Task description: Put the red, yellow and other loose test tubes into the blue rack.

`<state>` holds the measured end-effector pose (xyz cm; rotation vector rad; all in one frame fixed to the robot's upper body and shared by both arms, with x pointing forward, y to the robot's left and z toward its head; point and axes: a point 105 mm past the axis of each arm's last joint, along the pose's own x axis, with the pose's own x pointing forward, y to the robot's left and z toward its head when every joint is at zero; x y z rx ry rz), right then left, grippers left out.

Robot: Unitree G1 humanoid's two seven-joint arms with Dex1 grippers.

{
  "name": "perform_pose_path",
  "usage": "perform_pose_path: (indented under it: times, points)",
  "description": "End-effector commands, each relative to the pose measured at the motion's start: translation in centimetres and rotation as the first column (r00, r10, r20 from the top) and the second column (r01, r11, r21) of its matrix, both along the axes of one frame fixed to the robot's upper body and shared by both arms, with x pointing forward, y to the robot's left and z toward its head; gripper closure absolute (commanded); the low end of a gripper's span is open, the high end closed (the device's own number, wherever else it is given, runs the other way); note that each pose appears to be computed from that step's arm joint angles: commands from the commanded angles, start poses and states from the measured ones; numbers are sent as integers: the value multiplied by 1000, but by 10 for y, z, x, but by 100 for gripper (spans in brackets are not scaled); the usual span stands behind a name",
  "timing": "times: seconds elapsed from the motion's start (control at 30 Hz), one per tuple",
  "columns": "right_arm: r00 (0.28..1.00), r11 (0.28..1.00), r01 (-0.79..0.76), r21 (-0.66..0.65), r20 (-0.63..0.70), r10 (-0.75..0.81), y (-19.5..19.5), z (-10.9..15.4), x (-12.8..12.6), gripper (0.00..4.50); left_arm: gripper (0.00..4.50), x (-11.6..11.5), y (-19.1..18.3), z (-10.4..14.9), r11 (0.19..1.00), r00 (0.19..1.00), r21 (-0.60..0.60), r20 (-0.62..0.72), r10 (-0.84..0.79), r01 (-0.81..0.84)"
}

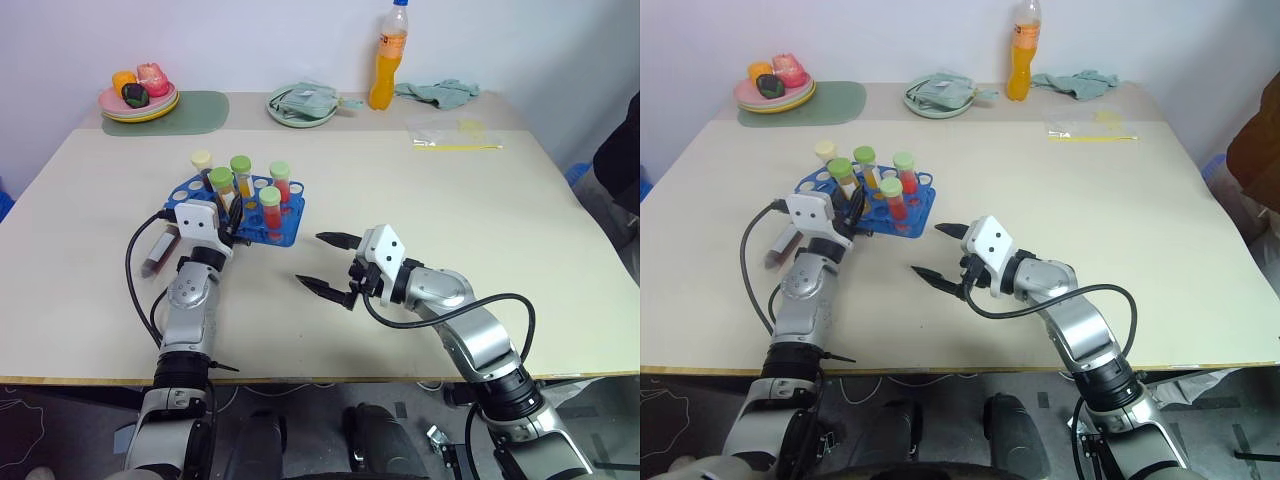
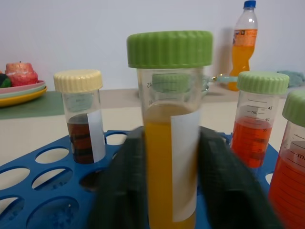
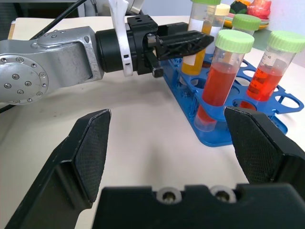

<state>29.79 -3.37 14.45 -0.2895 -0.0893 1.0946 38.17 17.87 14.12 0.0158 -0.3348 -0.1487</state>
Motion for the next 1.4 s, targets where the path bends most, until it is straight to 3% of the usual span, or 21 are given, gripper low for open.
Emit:
perform_pose_path:
  times: [0.03, 0.1, 0.23, 0.33, 0.4, 0.43, 0.5, 0.6, 0.63, 0.77, 0.83, 1.1, 1.2, 1.4]
  points:
    - [998, 1000, -8, 18, 59, 7, -2, 15, -3, 28, 78, -6, 6, 16, 1000, 999, 26, 54, 3, -5]
    - [997, 1000, 3, 11, 76, -4, -6, 19, -1, 28, 78, -14, 21, 26, 999, 999, 37, 45, 16, -18]
    - [993, 1000, 26, -12, 117, -24, -21, 33, 5, 28, 78, -35, 51, 46, 997, 995, 79, -96, -12, 20]
    - [989, 999, 9, -51, 146, -1, -32, 44, 6, 28, 78, -51, 67, 55, 980, 944, 159, -326, -58, 115]
    - [986, 996, -31, -86, 159, 44, -38, 52, 4, 28, 78, -57, 92, 51, 948, 833, 290, -551, 51, 134]
    - [985, 993, -53, -104, 161, 70, -39, 55, 2, 28, 52, -61, 101, 50, 934, 771, 325, -629, 96, 149]
    - [980, 986, -97, -139, 162, 119, -39, 57, -1, 28, 3, -62, 109, 52, 929, 697, 322, -709, 109, 183]
    - [969, 971, -150, -185, 167, 182, -38, 61, -4, 28, 3, -56, 121, 52, 944, 578, 275, -807, 123, 184]
    - [964, 964, -176, -198, 165, 209, -37, 62, -7, 28, 3, -52, 132, 44, 946, 501, 287, -847, 177, 151]
    - [949, 947, -236, -218, 159, 273, -31, 63, -15, 28, 3, -35, 152, 27, 945, 358, 303, -902, 242, 125]
    - [948, 947, -238, -217, 159, 275, -29, 61, -17, 28, 3, -25, 158, 21, 929, 342, 346, -895, 286, 129]
    - [957, 955, -223, -197, 141, 253, -22, 47, -28, 28, 3, -8, 144, 7, 927, 258, 311, -932, 255, 210]
    - [959, 956, -225, -189, 133, 252, -19, 44, -32, 28, 87, -8, 145, 5, 921, 232, 320, -935, 269, 223]
    - [960, 957, -227, -182, 123, 251, -15, 41, -36, 28, 368, -14, 151, 9, 920, 211, 305, -943, 257, 244]
